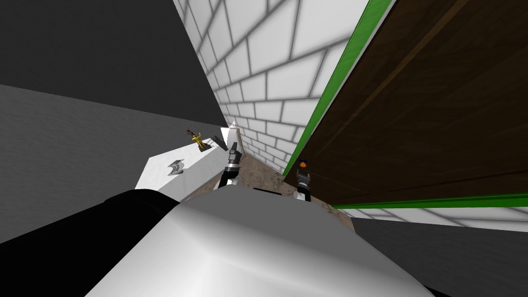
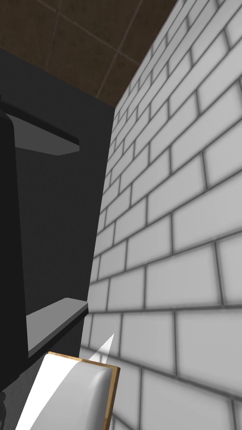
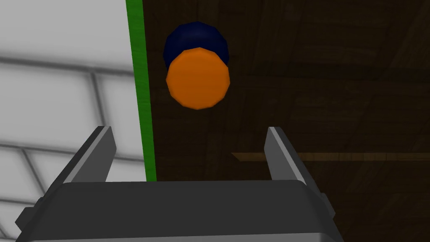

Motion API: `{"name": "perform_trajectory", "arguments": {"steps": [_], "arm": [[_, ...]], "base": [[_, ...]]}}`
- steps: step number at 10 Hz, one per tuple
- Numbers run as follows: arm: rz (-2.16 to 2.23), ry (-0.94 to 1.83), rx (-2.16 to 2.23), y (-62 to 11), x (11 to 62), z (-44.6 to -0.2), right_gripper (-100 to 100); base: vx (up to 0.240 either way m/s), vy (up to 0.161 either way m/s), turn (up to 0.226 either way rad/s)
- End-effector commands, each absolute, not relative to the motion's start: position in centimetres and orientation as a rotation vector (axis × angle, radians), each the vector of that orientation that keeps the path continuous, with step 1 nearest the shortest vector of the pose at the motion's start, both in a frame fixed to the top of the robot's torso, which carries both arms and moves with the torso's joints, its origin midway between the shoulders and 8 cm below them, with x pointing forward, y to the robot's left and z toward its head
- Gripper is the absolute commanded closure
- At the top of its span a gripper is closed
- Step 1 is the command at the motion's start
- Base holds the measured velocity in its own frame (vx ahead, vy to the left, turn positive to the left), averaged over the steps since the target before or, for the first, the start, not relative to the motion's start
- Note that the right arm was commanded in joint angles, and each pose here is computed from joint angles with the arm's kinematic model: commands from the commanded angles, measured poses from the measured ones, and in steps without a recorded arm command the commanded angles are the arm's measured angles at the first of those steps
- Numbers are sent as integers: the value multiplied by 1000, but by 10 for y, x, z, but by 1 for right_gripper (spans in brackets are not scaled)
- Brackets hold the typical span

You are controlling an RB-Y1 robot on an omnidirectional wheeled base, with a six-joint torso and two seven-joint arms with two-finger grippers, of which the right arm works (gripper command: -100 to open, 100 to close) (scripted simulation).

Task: Pull the door open

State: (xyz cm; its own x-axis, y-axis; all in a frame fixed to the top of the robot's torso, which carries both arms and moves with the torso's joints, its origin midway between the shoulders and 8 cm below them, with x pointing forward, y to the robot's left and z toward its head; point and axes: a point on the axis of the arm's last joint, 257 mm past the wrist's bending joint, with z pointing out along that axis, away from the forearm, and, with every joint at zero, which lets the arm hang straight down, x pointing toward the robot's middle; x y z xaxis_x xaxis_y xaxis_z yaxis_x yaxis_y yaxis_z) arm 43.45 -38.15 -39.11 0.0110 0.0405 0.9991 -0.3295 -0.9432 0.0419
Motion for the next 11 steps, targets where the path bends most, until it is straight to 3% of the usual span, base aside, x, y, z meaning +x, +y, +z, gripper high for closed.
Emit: {"name": "perform_trajectory", "arguments": {"steps": [1, 3, 9, 10, 11], "arm": [[2041, -352, 2039, -379, 436, -392, -100], [2023, -354, 2025, -397, 428, -393, -100], [1996, -399, 1995, -442, 408, -393, -100], [1996, -399, 1995, -442, 408, -393, 100], [1996, -399, 1995, -442, 408, -393, 100]], "base": [[-57, -8, 22], [46, -4, 67], [178, -16, 103], [-8, -9, -43], [-33, -12, -7]]}}
